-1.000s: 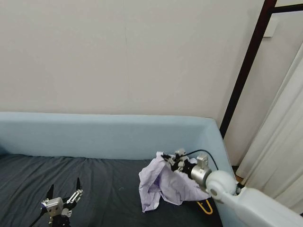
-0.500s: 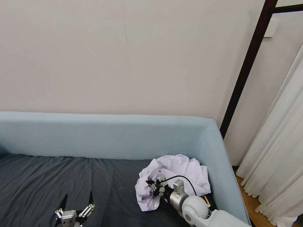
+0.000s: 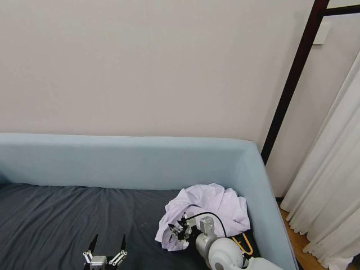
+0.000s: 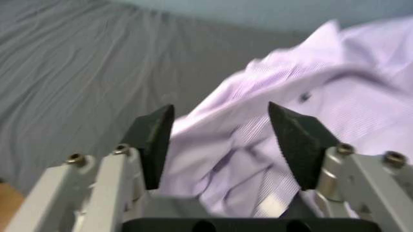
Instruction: Pick up the clothes from the sofa and hang them on the clothes hanger.
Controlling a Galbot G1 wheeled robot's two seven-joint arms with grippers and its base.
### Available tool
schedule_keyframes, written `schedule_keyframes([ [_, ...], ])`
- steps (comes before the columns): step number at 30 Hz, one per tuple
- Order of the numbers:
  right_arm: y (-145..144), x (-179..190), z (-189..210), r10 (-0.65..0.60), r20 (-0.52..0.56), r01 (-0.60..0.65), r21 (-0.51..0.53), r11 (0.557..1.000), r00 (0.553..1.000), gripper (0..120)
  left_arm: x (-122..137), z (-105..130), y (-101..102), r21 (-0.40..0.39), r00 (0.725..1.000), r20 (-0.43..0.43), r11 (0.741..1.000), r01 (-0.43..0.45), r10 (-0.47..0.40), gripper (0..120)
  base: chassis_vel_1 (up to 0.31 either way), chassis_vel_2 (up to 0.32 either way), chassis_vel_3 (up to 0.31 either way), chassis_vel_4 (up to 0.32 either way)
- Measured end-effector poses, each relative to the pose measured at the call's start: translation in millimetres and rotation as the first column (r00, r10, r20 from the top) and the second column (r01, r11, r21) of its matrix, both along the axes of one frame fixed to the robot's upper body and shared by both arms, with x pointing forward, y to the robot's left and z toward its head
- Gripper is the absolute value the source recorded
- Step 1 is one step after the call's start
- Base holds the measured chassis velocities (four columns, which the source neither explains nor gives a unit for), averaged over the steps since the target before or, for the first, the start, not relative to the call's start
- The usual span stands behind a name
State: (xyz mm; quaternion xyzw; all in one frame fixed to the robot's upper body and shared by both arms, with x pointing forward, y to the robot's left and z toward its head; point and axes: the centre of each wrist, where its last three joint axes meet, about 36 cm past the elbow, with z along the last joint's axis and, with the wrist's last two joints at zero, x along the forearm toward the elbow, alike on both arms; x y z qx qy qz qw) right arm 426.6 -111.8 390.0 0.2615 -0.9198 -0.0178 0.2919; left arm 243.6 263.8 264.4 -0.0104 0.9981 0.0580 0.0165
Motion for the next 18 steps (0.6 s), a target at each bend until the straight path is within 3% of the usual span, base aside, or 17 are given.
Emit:
schedule_keyframes([
  [8,-42.2,34.1,54.4,-0.040,0.212,0.017,0.108,0.994,0.977,87,13.6,-13.3,11.3,0.041,0.990,-0.021,0.989,0.140,-0.139,100,0.000,0.000,0.000,0.000],
  [11,-69.7,45.7,88.0,-0.058,0.312,0.012,0.146,0.989,0.948,98,31.6,-23.3,19.9,0.054,0.969,-0.033,0.967,0.248,-0.247,100,0.000,0.000,0.000,0.000],
  [12,-69.7,45.7,88.0,-0.058,0.312,0.012,0.146,0.989,0.948,98,31.6,-23.3,19.9,0.054,0.969,-0.033,0.967,0.248,-0.247,100,0.000,0.000,0.000,0.000],
  [18,-98.0,54.8,120.0,-0.099,0.405,0.022,0.190,0.981,0.909,100,58.5,-46.1,34.0,0.071,0.910,-0.046,0.908,0.414,-0.412,100,0.000,0.000,0.000,0.000],
])
